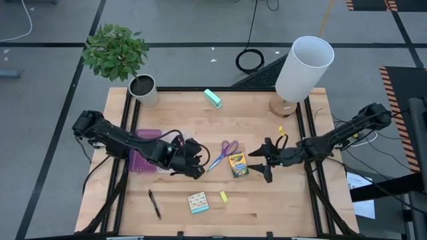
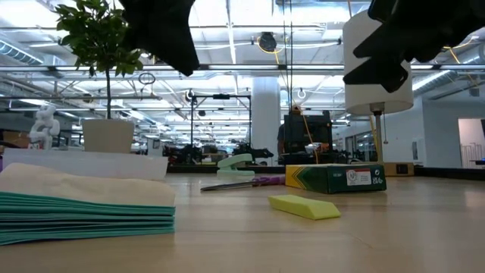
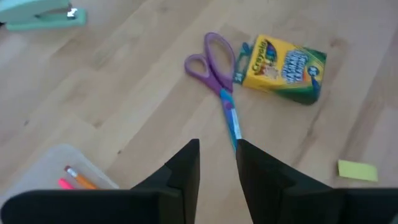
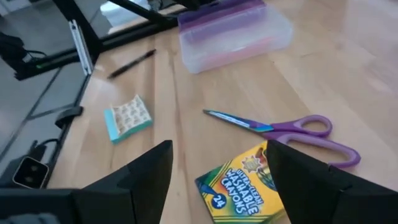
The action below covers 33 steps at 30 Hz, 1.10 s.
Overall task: Pack school essentials
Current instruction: Put the violet scissor into the purple supply box
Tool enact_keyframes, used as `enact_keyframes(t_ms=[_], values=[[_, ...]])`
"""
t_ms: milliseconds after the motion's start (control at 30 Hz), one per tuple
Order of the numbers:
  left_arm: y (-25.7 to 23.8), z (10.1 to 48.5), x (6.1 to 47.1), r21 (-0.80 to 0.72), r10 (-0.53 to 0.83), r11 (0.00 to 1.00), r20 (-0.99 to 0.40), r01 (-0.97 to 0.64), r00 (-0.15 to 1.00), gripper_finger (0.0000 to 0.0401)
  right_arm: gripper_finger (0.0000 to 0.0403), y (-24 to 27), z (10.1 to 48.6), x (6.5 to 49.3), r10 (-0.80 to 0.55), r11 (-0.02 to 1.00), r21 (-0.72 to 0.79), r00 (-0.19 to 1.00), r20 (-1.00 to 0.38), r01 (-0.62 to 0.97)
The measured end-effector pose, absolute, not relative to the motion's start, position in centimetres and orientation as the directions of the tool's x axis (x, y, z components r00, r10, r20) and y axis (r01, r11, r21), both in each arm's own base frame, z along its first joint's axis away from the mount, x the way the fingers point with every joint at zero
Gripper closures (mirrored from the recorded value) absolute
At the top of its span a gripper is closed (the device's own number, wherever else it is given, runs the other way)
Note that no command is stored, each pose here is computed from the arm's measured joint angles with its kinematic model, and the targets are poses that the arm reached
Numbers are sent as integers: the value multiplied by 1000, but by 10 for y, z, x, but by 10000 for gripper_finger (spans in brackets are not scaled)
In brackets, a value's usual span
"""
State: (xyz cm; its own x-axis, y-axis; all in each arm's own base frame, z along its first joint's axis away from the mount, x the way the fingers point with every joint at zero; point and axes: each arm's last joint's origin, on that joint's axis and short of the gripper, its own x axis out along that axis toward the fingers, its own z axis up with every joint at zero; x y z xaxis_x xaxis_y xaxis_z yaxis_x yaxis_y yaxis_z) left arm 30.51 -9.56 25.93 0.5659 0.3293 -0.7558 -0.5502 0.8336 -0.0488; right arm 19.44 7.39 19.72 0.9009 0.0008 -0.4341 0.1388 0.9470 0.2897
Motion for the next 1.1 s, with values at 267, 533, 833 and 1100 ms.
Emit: enact_keyframes(t_ms=[267, 533, 833, 1100], values=[[-113, 263, 301, 88, 392, 883, -681, -461, 619, 295, 152, 72, 181, 205, -41, 951, 248, 872, -488, 183], [-120, 263, 299, 88, 386, 889, -673, -449, 631, 295, 152, 61, 165, 226, -160, 941, 193, 870, -466, 277], [-120, 263, 299, 83, 378, 892, -675, -444, 633, 295, 152, 38, 182, 269, -232, 958, 35, 840, -491, 285], [-120, 262, 298, 129, 347, 921, -700, -368, 623, 295, 152, 16, 166, 285, -188, 977, -25, 791, -582, 213]])
